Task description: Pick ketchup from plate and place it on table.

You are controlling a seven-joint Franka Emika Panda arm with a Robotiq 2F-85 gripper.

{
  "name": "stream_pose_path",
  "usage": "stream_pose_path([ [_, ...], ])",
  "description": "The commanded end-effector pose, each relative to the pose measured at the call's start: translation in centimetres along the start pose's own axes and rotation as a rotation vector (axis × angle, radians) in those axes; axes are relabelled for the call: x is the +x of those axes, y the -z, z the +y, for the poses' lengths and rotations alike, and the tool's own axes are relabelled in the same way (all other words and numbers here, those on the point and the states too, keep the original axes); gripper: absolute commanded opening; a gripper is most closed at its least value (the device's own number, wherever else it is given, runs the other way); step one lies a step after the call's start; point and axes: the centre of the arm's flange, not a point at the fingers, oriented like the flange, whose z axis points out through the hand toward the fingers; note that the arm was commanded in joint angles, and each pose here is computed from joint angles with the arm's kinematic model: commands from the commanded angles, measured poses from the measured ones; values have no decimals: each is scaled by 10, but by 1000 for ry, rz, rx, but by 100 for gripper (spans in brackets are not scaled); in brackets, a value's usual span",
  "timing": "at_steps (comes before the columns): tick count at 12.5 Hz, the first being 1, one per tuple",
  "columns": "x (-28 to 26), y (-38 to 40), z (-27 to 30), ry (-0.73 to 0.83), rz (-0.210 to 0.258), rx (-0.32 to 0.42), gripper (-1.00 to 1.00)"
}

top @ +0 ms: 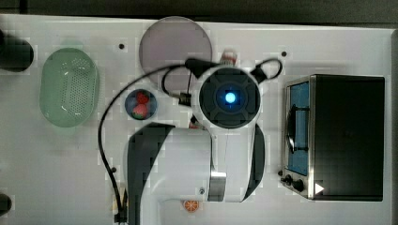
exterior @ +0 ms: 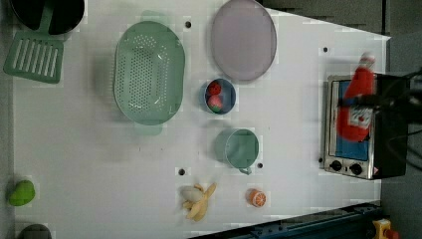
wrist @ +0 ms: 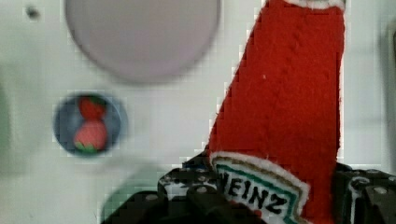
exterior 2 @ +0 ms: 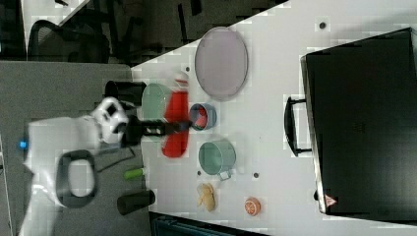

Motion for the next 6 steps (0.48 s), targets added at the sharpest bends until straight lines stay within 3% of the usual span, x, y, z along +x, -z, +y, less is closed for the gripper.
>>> stream_pose_path([
  [1, -26, -60, 36, -105, -79, -8, 18],
  [6, -48, -158, 40, -109, -52, -1, 18],
])
